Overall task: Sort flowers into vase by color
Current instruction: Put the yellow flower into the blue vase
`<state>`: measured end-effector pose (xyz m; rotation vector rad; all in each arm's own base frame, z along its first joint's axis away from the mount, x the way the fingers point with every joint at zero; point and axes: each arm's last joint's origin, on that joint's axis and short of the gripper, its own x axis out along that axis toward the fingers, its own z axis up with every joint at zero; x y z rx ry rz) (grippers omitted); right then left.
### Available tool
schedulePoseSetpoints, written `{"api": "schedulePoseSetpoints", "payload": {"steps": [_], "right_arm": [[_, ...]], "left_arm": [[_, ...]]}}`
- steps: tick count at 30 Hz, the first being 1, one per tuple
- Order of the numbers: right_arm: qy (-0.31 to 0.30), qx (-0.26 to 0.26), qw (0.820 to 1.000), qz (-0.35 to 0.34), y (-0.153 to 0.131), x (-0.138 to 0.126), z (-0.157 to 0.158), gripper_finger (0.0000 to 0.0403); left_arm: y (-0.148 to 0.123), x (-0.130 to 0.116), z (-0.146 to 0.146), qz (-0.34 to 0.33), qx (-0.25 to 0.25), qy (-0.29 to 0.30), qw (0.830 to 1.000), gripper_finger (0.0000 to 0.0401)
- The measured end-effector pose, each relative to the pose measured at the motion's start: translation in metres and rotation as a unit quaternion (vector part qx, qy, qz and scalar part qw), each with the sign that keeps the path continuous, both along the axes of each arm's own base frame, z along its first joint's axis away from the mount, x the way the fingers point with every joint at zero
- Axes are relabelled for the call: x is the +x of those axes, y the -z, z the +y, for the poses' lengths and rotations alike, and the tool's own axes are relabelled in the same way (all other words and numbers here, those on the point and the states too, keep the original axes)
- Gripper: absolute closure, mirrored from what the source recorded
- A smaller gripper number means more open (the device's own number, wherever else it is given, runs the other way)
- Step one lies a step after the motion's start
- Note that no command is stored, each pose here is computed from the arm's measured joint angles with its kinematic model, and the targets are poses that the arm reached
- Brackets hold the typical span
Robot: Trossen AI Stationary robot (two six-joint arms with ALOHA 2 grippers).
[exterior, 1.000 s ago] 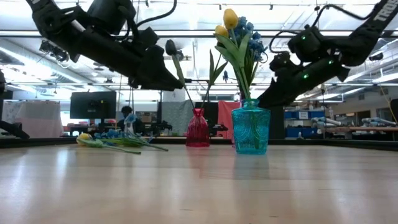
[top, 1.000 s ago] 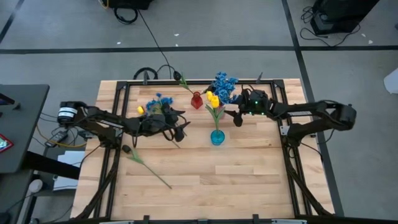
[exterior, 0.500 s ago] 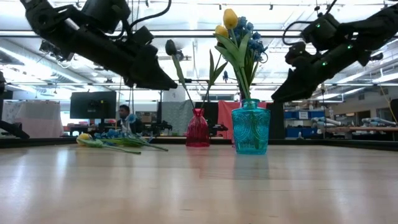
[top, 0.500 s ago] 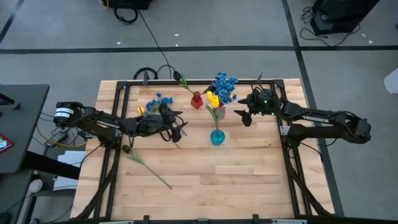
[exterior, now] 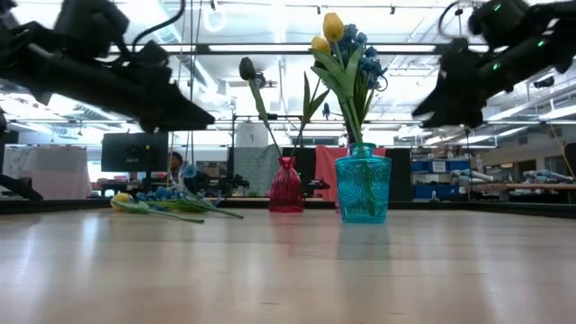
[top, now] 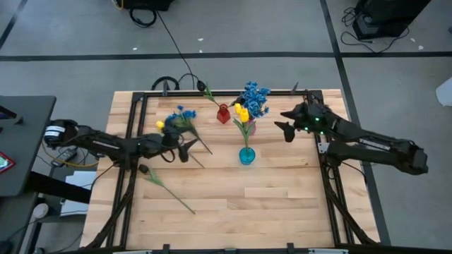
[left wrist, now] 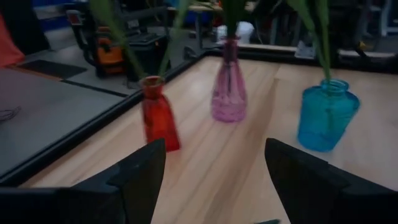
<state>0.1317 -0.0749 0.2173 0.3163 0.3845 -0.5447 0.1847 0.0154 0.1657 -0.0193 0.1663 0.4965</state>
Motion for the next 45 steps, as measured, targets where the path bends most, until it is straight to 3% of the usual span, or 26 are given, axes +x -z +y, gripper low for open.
{"api": "schedulePoseSetpoints", "payload": {"steps": [3,7,11,17,23,31,36,40,45], "right_arm": [[-0.006,-0.024,0.999,-0.046,-0.013,-0.007,0.007,0.0117],[0.003,-0.048,0.995,-0.091,-0.023,-0.015,0.015,0.0118],[0.016,-0.047,0.992,-0.118,-0.010,-0.016,0.022,0.0118],[-0.008,-0.063,0.977,-0.205,0.019,-0.009,0.030,0.0124],[-0.035,-0.092,0.951,-0.294,0.017,-0.010,0.037,0.0134],[-0.082,-0.107,0.956,-0.261,0.023,-0.002,0.049,0.0143],[-0.072,-0.151,0.961,-0.221,0.027,0.002,0.051,0.0147],[-0.065,-0.177,0.960,-0.208,0.027,0.003,0.051,0.0150],[-0.073,-0.196,0.961,-0.180,0.031,0.004,0.053,0.0151]], "left_arm": [[0.002,-0.011,0.001,-0.025,-0.021,-0.016,0.999,0.0119],[0.005,-0.018,0.001,-0.061,-0.088,-0.032,0.994,0.0119],[0.010,-0.018,0.001,-0.073,-0.142,-0.040,0.986,0.0119],[0.010,-0.018,0.002,-0.066,-0.122,-0.058,0.989,0.0119],[0.006,-0.018,0.002,-0.082,-0.100,-0.065,0.989,0.0119],[-0.007,-0.011,0.004,-0.104,-0.119,-0.106,0.982,0.0129],[-0.013,-0.002,0.007,-0.054,-0.143,-0.178,0.972,0.0158],[-0.009,0.003,0.008,-0.039,-0.222,-0.227,0.947,0.0174],[0.001,0.009,0.005,-0.024,-0.322,-0.227,0.919,0.0187]]}}
